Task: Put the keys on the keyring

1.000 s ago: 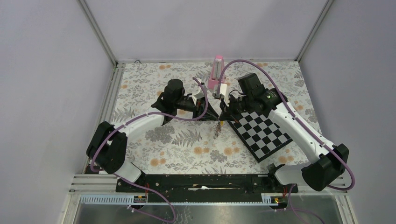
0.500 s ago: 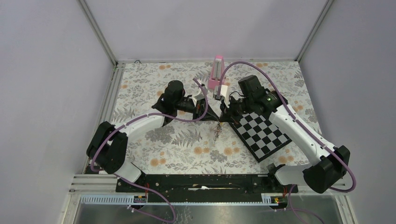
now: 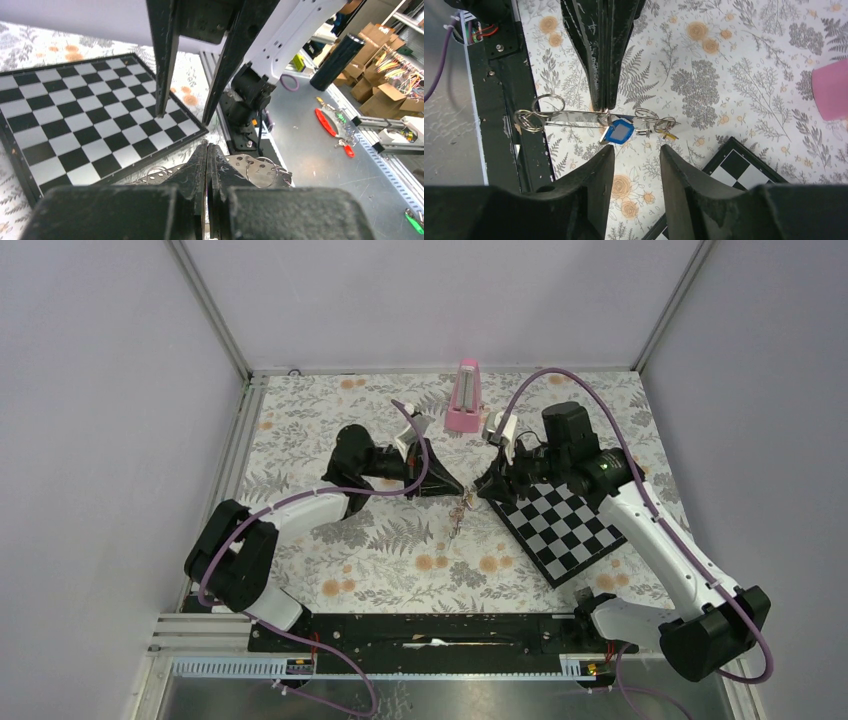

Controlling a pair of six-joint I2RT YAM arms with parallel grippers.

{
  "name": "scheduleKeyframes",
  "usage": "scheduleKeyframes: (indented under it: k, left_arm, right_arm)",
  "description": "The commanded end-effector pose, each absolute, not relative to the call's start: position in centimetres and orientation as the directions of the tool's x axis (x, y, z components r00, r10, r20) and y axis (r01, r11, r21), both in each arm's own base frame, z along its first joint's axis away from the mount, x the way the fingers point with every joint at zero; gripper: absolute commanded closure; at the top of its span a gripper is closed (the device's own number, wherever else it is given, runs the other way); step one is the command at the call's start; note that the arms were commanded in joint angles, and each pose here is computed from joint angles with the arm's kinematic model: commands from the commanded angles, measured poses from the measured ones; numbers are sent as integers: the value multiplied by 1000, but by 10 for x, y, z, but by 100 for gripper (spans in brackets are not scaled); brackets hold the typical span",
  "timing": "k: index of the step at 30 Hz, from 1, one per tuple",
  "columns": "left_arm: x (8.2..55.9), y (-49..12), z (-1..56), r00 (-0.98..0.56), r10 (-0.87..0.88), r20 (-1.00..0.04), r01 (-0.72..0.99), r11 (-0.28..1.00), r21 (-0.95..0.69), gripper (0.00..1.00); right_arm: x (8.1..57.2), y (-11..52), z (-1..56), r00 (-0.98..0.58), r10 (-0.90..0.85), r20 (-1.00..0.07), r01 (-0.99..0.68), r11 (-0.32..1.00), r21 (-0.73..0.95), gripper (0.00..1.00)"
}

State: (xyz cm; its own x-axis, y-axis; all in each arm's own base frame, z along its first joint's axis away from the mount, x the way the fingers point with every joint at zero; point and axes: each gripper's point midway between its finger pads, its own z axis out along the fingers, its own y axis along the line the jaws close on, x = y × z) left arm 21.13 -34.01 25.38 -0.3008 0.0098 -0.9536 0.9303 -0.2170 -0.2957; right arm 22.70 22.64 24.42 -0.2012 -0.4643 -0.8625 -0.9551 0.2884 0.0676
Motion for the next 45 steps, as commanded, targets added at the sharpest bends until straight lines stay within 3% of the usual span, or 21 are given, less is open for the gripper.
scheduleKeyframes:
  k: [1, 10, 18, 24, 34, 45]
  left_arm:
    - [199, -335, 295, -274, -124, -954, 934, -273, -233, 100]
    - [199, -334, 297, -344, -191, -919, 921, -260, -291, 100]
    - [201, -334, 294, -356, -201, -913, 921, -244, -305, 100]
    - [198, -335, 294, -358, -194, -913, 918, -253, -306, 100]
    - [198, -336, 293, -360, -193, -913, 917, -252, -309, 100]
    - [198, -336, 294, -359, -196, -913, 917, -256, -306, 100]
  right_arm:
    - [219, 238, 264, -155, -388, -909, -974, 212, 76, 53]
    - [205, 250, 280, -143, -331, -933, -989, 92, 119, 52]
    - [204, 252, 273, -164, -333, -929, -986, 84, 144, 52]
    - [207, 254, 273, -176, -326, -929, -984, 88, 155, 57]
    - [206, 257, 270, -191, -320, -928, -982, 74, 176, 72]
    - [204, 256, 262, -205, -323, -924, -979, 68, 194, 74]
